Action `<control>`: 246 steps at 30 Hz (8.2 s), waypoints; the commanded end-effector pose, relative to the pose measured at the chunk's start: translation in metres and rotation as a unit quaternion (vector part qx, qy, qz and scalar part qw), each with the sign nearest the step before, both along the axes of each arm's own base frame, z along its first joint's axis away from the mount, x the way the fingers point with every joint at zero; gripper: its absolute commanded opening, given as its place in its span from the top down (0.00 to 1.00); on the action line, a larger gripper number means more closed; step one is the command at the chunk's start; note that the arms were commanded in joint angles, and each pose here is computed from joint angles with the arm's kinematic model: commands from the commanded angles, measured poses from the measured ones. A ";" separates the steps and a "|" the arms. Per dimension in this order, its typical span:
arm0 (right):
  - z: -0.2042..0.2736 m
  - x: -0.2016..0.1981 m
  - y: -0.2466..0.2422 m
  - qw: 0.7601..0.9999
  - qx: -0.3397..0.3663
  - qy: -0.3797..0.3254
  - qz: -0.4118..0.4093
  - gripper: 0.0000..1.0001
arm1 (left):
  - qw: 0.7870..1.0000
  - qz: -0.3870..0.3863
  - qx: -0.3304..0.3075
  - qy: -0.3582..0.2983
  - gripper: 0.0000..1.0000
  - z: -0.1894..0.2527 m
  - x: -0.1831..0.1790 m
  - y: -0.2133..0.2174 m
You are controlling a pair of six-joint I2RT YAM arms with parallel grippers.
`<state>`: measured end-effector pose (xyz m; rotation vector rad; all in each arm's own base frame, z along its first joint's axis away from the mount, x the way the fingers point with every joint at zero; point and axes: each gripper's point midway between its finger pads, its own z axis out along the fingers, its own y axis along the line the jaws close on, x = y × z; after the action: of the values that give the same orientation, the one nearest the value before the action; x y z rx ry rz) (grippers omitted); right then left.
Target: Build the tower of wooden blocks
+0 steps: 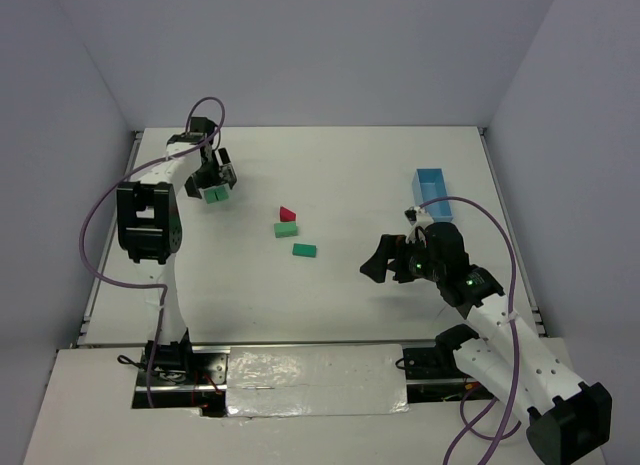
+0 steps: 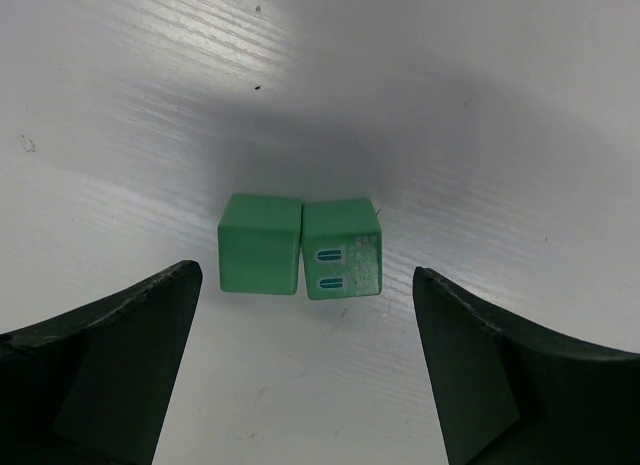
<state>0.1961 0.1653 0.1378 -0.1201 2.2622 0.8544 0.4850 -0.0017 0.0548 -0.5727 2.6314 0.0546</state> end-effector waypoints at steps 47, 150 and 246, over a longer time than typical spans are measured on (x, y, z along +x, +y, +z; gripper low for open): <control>0.005 0.003 0.003 1.000 0.004 -0.020 0.009 0.00 | 1.000 0.002 -0.008 0.006 0.00 -0.009 -0.003 0.003; 0.003 0.005 0.001 1.000 0.007 -0.023 -0.002 0.00 | 0.988 -0.147 0.025 -0.025 0.14 -0.014 -0.101 -0.212; 0.010 -0.003 0.008 0.999 0.027 -0.032 0.024 0.00 | 0.998 -0.018 0.060 0.005 0.48 0.027 0.011 0.008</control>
<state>0.1898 0.1690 0.1371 -0.1463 2.2398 0.8994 0.4961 -0.0001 0.0911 -0.4928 2.6068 0.1659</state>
